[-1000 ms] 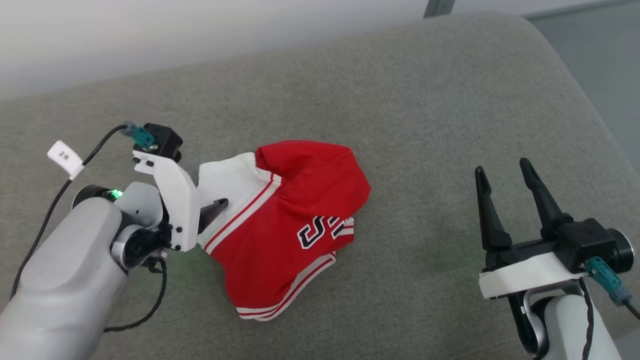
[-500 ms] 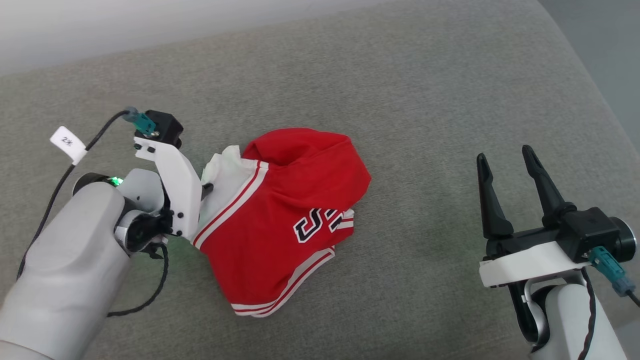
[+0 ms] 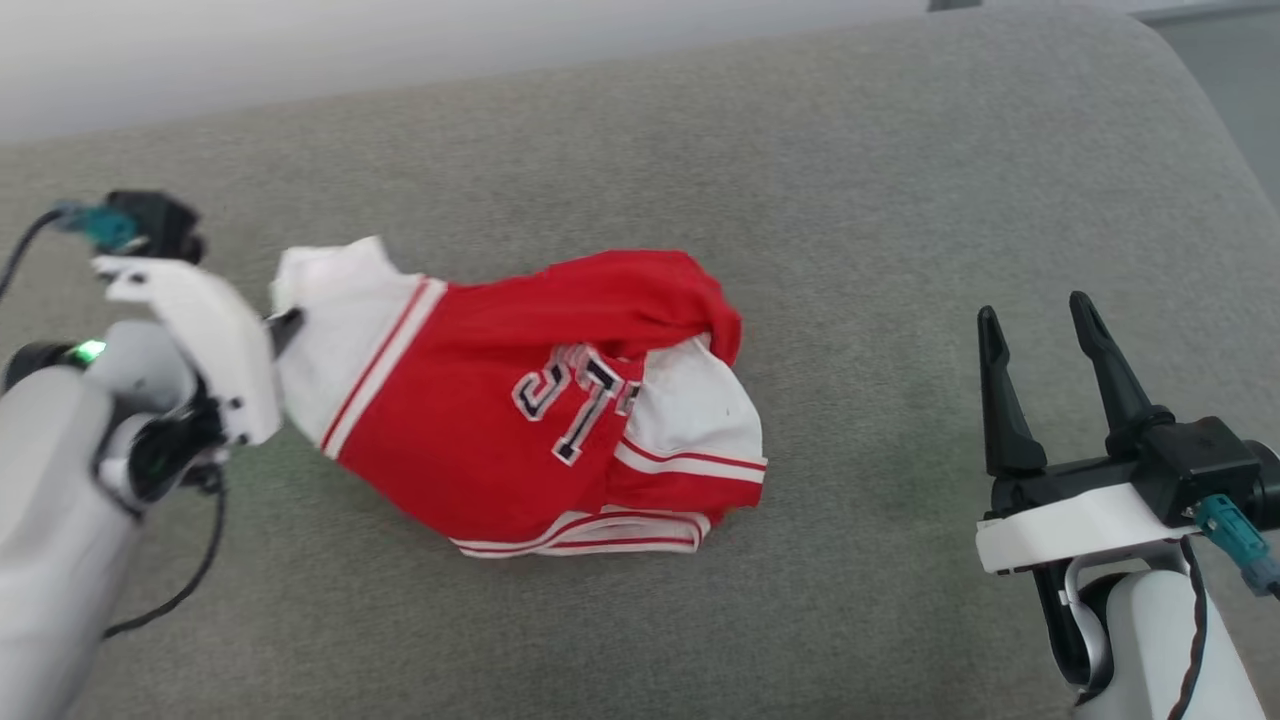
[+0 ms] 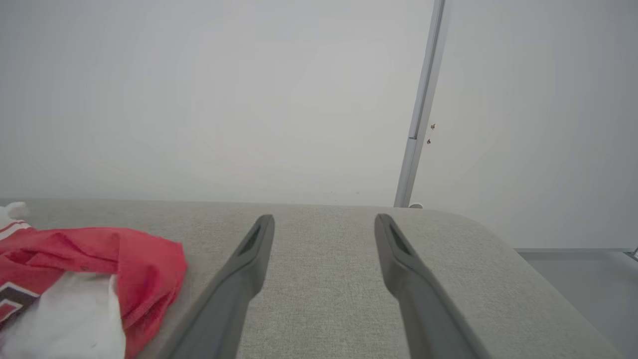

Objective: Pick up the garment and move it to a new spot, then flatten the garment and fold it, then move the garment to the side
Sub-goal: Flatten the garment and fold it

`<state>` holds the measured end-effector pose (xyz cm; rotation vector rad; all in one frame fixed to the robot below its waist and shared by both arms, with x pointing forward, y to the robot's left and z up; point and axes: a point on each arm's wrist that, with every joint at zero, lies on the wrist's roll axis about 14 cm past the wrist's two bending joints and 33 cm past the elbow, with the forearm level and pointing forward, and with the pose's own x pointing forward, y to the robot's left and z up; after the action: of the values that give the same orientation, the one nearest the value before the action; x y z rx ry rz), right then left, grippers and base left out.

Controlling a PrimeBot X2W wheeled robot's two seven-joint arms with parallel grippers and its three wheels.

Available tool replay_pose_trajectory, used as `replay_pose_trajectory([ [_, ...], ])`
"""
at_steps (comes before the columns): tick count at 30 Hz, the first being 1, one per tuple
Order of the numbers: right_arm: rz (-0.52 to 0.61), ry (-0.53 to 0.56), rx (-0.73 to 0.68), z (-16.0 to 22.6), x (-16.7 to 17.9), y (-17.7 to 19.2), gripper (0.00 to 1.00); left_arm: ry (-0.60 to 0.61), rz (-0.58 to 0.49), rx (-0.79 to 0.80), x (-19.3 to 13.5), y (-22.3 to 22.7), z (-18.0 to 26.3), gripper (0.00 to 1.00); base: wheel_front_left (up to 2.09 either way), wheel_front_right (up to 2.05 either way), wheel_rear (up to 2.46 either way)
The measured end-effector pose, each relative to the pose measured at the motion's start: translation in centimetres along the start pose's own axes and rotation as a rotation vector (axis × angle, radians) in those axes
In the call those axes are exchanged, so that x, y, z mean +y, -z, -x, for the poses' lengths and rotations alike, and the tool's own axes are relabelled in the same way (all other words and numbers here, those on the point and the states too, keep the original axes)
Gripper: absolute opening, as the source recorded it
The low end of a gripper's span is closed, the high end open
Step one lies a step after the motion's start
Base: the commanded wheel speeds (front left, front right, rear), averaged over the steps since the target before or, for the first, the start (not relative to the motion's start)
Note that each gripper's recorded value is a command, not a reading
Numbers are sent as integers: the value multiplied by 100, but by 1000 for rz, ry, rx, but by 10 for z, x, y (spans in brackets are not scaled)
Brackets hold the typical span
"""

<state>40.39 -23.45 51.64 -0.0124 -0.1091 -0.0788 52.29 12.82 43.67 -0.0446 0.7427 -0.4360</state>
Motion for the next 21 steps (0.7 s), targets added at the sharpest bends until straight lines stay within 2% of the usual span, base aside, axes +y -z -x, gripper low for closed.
replay_pose_trajectory([
  [7, -6, -36, 0, -3, 13, 1, 100, -161, 76, 4, 50, 31, 38, 0, 0, 0, 0],
  [11, -12, -57, 0, -4, 21, 2, 100, -255, 120, 66, 73, 71, 62, 0, 0, 0, 0],
  [15, -17, -80, 3, -4, 29, 3, 100, -280, 159, 124, 75, 101, 73, 0, 0, 0, 0],
  [18, -29, -107, 7, -4, 39, 4, 100, -275, 179, 119, 72, 108, 77, 0, 0, 0, 0],
  [19, -33, -118, 10, -4, 42, 5, 100, -268, 181, 101, 69, 106, 78, 32, 0, 0, 0],
  [20, -37, -131, 13, -4, 45, 6, 100, -265, 180, 86, 68, 104, 79, 76, 0, 0, 0],
  [21, -38, -148, 18, -3, 50, 7, 100, -263, 182, 71, 67, 102, 81, 100, 0, 0, 0],
])
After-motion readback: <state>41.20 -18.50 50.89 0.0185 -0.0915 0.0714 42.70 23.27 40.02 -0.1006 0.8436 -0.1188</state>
